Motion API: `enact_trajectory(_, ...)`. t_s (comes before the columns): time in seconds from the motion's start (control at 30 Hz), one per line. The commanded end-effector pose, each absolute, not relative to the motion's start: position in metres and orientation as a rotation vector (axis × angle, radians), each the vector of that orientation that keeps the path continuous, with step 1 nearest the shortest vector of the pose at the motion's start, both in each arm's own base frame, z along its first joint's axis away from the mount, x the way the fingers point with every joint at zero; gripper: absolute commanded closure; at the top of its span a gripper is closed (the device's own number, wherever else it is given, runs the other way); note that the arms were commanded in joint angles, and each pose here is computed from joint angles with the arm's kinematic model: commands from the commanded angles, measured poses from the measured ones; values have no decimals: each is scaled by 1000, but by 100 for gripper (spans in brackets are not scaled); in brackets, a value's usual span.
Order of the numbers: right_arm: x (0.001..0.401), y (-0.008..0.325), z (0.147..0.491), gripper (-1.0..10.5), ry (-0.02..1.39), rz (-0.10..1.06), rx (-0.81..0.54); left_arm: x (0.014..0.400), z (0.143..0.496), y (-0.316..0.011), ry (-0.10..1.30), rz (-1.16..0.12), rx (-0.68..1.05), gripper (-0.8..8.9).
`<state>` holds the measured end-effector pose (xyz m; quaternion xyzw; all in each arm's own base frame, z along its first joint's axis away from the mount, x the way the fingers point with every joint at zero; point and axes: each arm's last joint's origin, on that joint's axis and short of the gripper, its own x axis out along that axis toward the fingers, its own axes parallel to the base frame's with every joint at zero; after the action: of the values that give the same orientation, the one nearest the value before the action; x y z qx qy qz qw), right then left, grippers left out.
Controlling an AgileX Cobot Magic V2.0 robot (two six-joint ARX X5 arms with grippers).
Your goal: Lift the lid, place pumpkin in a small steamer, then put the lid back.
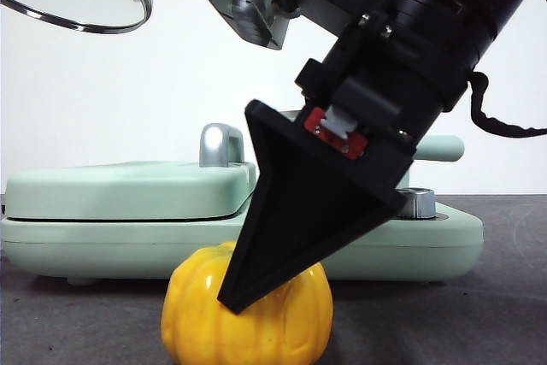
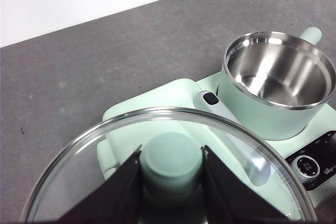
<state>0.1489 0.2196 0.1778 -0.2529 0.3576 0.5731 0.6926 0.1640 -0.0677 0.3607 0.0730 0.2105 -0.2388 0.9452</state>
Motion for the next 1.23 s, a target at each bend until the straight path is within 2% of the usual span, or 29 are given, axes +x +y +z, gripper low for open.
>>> enact_trajectory(0.03,148,224,180,569,823,1272,-552,165,368,-68,382,-486,150,804)
enact_trajectory(0.23,149,225,202,569,856,1259,-541,165,368,-68,376,-486,149,804)
enact_trajectory(0.43,149,224,241,573,906,1226,-526,166,370,-69,360,-486,147,804)
enact_trajectory(0.63,155,217,293,575,979,1093,-478,166,370,-69,358,-486,147,804)
enact_trajectory(0.87,172,199,353,579,942,877,-396,166,370,-69,356,-486,146,804)
enact_trajectory(1.03,188,183,381,579,908,795,-325,166,370,-69,356,-486,147,804)
enact_trajectory(1.23,223,174,392,579,892,707,-282,166,370,-69,356,-486,146,804)
